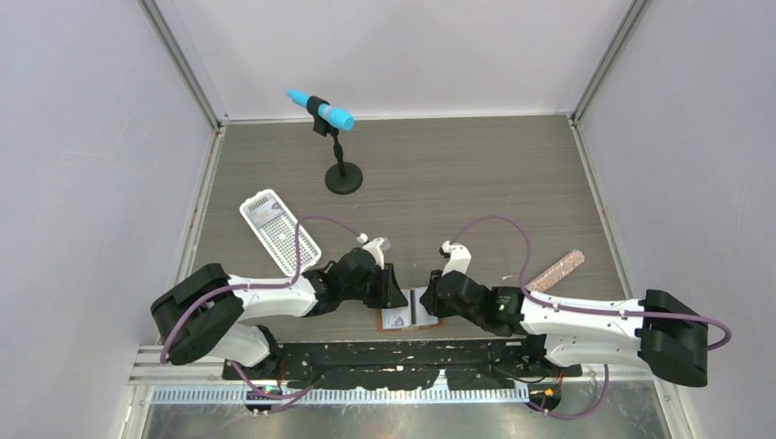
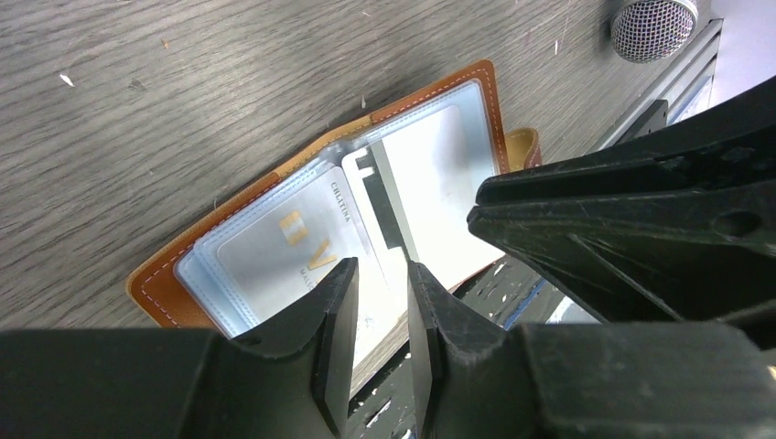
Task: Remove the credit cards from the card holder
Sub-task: Remove the credit card from the card holder.
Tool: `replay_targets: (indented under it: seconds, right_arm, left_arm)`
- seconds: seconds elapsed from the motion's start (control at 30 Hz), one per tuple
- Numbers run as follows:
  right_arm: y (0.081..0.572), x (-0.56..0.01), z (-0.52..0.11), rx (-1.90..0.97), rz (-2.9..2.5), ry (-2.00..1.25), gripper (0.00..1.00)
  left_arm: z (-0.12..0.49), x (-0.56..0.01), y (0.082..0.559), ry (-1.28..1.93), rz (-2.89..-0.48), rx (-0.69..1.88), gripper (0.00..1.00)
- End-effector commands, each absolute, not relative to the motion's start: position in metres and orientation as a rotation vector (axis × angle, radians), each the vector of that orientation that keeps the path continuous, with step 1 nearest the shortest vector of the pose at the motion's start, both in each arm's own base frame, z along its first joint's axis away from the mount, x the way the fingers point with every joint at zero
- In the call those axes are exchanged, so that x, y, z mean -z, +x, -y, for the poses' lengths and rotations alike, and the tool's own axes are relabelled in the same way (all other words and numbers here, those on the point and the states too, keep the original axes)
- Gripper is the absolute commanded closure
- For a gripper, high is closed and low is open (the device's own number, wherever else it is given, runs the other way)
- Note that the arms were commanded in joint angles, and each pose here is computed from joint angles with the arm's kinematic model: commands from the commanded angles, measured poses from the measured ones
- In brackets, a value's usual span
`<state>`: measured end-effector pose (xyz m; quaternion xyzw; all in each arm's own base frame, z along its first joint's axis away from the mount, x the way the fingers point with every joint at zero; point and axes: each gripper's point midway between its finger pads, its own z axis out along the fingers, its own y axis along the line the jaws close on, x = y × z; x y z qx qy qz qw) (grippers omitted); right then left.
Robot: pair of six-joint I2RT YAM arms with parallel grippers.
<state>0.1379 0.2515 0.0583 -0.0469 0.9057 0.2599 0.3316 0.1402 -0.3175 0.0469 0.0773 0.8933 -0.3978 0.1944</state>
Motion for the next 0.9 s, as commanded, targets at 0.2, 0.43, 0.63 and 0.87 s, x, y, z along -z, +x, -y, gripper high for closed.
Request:
replay_targets:
  seconds: [0.2,0.43,0.63,0.87]
  right_arm:
    - [0.136,-0.023,-0.235,-0.61,-2.406,-0.082,0.79]
    - [0.134,-0.018,-0.232,-0.606,-2.414,-0.082,0.82]
    - [0.133,-0.019,-0.231,-0.608,-2.413,-0.08,0.82]
    - [0.131,-0.017,-0.232,-0.623,-2.42,-0.078,0.82]
  left_arm:
    - [0.33,-0.05,0.145,0.197,-2.467,1.172,0.72]
    - [0.332,-0.048,0.148,0.181,-2.463,1.172,0.72]
    - [0.331,-0.043,0.15,0.154,-2.485,1.143,0.72]
    - [0.33,-0.037,0.147,0.12,-2.494,1.157,0.72]
